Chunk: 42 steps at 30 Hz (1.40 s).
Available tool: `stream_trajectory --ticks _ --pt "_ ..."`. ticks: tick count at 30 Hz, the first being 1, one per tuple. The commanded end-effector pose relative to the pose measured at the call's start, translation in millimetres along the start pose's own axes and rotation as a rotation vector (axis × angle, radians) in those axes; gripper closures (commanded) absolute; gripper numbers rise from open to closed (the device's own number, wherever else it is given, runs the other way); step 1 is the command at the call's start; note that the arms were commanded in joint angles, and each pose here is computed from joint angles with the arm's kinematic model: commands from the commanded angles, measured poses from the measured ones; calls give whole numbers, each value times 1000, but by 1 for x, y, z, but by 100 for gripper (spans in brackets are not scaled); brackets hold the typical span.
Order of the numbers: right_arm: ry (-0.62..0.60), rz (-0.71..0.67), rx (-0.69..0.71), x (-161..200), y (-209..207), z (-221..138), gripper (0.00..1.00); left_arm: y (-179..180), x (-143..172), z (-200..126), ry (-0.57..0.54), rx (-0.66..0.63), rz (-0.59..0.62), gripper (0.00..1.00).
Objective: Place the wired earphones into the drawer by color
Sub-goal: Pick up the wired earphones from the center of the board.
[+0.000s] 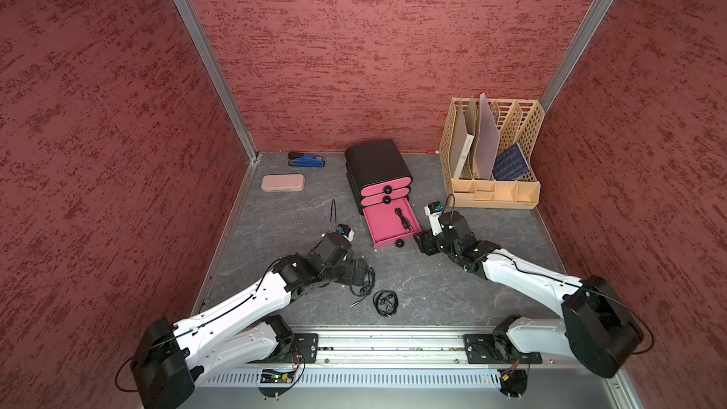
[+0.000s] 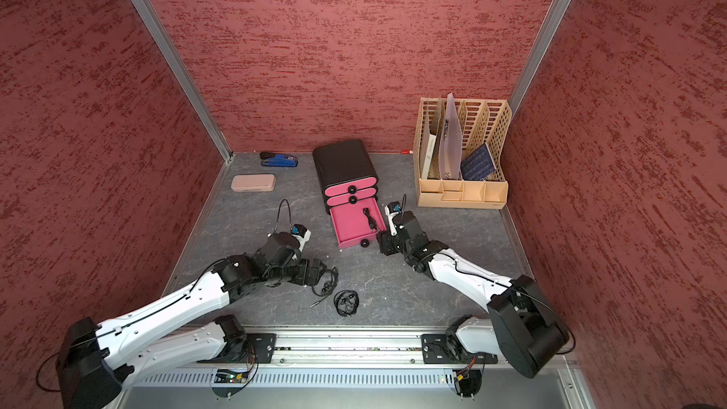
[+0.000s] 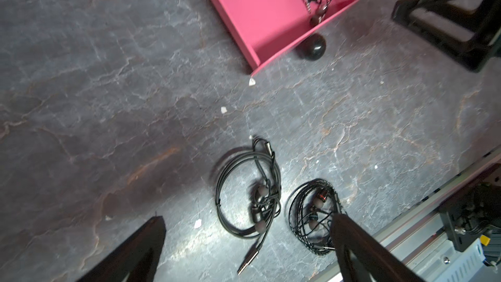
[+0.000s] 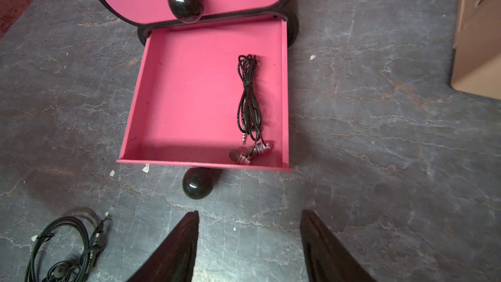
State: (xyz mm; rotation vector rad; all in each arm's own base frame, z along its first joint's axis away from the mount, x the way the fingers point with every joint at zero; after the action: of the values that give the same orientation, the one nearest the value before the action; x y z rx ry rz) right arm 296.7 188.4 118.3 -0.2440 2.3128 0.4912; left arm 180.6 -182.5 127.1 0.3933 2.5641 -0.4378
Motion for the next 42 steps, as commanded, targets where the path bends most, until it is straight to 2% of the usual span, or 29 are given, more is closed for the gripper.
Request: stream_trajectory --ticks 1,5,10,24,34,42 --pt "-51 11 -32 -11 5 -6 35 10 12 2 63 -101 -7 0" --pt "-59 8 -18 -11 3 -8 35 11 20 12 124 -153 22 0" --pt "-65 5 -12 -12 2 -10 35 6 23 27 159 -153 35 6" --pt "-61 3 -4 -11 0 -8 35 8 25 57 192 -153 20 31" --pt "-57 3 -1 -10 0 -7 35 11 29 68 210 -141 -4 53" --pt "-56 5 -1 -9 0 -7 35 13 36 75 249 -153 1 62"
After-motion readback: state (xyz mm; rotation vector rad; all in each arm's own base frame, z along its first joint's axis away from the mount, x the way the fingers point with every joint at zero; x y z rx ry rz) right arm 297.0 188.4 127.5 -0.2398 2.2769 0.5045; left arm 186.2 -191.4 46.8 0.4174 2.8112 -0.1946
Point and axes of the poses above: each gripper's point midway between its finger pads, its own z axis out along the fingers, its own y axis along the line the jaws close on, x = y × z, the point moved 2 cm from there along -z, back along the fingers, and after that the axes turned 4 degrees about z, right-handed, at the moved point
